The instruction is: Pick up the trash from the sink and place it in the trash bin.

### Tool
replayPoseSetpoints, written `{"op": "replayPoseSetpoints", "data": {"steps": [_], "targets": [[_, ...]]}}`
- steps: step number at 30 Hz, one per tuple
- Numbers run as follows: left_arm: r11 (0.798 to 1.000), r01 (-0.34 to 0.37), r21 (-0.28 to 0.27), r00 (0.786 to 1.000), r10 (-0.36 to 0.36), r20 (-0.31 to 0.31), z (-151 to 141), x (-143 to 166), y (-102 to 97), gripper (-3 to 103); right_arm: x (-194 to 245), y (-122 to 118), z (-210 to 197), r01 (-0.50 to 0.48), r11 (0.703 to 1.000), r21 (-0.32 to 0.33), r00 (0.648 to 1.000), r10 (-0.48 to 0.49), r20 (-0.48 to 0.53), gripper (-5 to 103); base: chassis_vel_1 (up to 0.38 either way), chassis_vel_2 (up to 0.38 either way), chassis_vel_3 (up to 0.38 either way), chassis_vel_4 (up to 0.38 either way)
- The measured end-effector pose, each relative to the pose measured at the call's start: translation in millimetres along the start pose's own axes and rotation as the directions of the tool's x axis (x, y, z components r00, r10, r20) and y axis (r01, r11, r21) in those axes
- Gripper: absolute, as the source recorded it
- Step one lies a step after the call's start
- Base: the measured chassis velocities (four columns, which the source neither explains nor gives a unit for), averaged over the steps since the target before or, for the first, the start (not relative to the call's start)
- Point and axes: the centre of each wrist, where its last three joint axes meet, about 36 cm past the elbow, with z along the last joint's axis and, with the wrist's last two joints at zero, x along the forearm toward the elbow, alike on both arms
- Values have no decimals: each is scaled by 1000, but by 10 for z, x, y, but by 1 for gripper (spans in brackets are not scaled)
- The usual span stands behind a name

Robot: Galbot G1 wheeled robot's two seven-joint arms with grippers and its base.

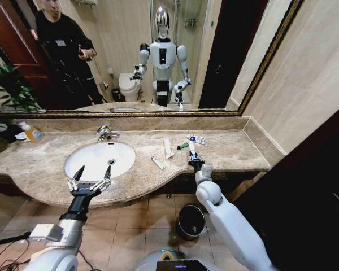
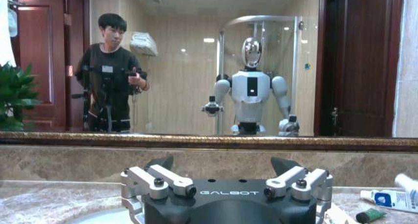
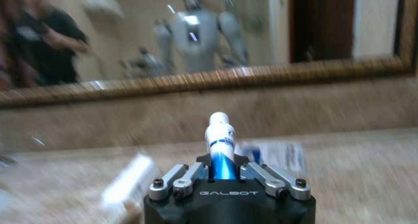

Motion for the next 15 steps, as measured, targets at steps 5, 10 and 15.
{"op": "replayPoseSetpoints", "data": {"steps": [5,10,15], "targets": [[1000,0,0,1000,0,0,0,0,0,100,275,-391,-163,175,985,-4,981,-174,86,19,0,0,0,0],[1000,0,0,1000,0,0,0,0,0,100,532,-604,-294,262,965,-25,961,-258,102,19,0,0,0,0],[1000,0,0,1000,0,0,0,0,0,100,751,-783,-229,265,964,-7,962,-264,67,19,0,0,0,0]]}}
